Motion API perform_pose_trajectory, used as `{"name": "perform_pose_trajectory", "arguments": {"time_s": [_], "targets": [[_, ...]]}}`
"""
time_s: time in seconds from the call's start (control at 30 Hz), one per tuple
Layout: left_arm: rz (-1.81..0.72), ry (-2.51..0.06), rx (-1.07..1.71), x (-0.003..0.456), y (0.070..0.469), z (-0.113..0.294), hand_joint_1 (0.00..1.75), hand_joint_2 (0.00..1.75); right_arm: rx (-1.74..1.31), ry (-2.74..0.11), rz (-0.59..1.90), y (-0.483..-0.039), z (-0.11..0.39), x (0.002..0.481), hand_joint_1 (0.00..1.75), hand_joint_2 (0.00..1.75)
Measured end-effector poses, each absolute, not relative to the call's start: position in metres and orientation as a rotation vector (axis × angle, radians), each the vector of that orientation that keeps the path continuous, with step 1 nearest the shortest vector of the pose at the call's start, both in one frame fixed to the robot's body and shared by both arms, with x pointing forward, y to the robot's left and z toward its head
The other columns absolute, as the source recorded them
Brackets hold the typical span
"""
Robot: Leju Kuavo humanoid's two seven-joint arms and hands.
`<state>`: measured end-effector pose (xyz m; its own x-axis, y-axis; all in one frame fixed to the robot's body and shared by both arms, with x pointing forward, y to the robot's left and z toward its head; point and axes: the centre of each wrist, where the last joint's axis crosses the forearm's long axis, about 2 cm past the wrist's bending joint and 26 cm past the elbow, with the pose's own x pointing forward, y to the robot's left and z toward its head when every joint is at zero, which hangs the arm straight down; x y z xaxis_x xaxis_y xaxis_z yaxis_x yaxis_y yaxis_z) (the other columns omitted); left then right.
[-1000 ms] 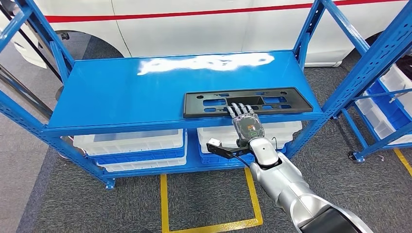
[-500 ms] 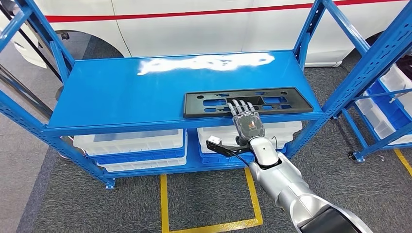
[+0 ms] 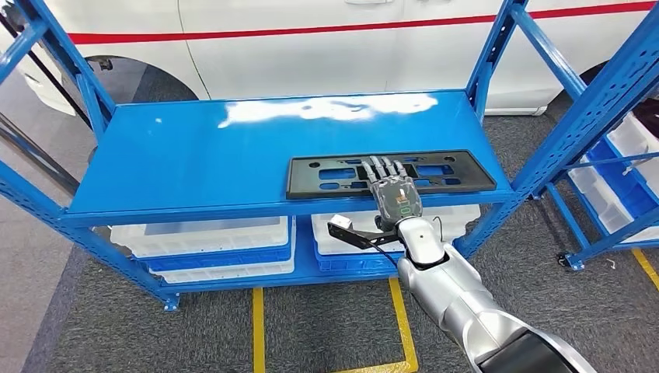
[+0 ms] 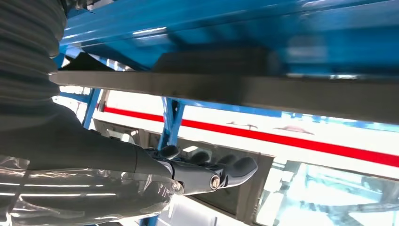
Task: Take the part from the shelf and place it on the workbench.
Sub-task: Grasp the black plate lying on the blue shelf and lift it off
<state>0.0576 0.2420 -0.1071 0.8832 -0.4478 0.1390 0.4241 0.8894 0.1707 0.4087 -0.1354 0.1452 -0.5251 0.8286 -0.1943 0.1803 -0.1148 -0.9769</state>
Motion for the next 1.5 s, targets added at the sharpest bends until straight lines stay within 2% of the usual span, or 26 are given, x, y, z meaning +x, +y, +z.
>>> {"name": "perform_pose_trajectory", "arguments": {"time_s": [1.5], "targets": [[-0.480,-0.198,0.124,0.059,0.242,-0.107,0.00,0.00,-1.045,-1.703,1.748,-0.125,0.130,0.394,0.00,1.75]]}}
